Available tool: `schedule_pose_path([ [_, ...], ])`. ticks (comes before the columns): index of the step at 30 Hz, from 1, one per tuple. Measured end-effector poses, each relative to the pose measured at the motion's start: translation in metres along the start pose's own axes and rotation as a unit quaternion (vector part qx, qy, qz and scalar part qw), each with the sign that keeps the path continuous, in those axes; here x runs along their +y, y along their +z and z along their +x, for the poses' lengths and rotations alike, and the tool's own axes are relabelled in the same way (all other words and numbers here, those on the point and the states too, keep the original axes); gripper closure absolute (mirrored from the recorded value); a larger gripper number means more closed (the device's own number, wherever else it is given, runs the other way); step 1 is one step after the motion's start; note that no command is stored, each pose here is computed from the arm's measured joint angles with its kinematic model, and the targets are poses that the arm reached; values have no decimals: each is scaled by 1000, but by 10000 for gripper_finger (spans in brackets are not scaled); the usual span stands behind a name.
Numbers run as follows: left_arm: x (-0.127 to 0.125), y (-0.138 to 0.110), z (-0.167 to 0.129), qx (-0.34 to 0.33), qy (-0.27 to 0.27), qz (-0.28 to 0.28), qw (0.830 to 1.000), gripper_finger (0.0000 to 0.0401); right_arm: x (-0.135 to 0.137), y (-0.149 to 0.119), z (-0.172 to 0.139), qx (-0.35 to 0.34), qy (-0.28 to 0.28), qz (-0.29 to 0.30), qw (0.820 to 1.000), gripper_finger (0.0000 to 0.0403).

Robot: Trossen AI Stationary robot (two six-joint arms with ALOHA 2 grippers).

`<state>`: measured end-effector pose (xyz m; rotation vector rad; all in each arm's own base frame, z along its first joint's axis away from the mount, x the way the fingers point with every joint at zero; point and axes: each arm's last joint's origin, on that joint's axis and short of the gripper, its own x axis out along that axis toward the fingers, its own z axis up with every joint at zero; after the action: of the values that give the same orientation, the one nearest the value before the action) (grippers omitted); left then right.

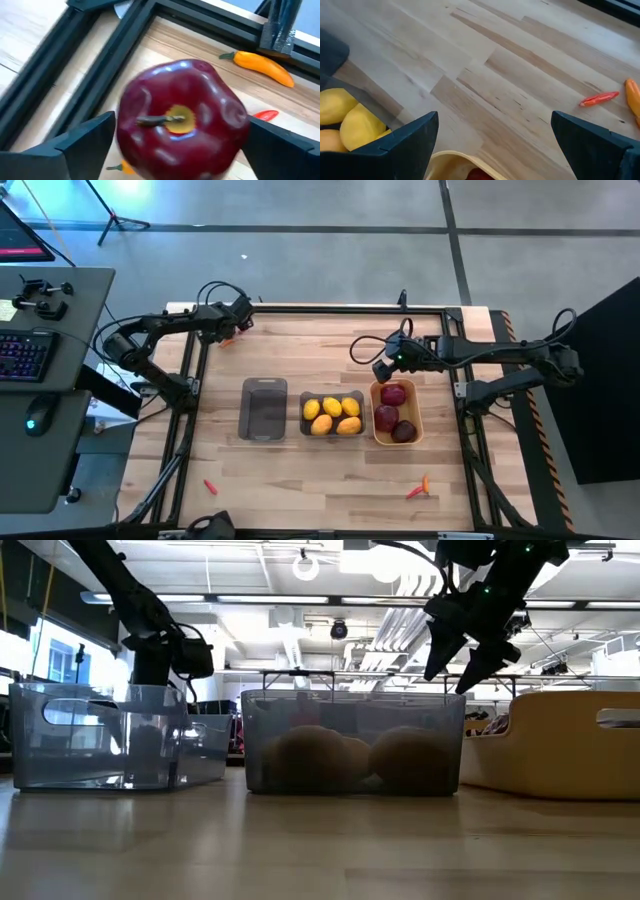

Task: Sort produce into baskets
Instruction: Put the apple into the yellow bin

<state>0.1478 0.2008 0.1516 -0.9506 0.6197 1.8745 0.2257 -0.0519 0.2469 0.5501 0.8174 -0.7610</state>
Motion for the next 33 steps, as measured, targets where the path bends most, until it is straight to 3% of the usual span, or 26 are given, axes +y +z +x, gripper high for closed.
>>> schedule_pose_path([
  [7,-2,2,-7,18,-36,50,998,140,0,0,0,3,4,-9,1000,27],
  [11,5,12,-34,-7,-79,70,994,140,1,1,-3,-5,15,-5,1000,27],
  [15,12,15,-81,-58,-185,66,979,140,-2,7,-22,-43,61,38,996,27],
  [18,8,11,-118,-97,-312,96,940,140,-5,14,-46,-104,111,66,986,27],
  [23,-7,-15,-167,-90,-502,144,848,137,-18,22,-88,-220,156,97,958,27],
  [33,-43,-133,-222,-26,-691,209,691,130,-38,16,-130,-286,224,139,921,27],
])
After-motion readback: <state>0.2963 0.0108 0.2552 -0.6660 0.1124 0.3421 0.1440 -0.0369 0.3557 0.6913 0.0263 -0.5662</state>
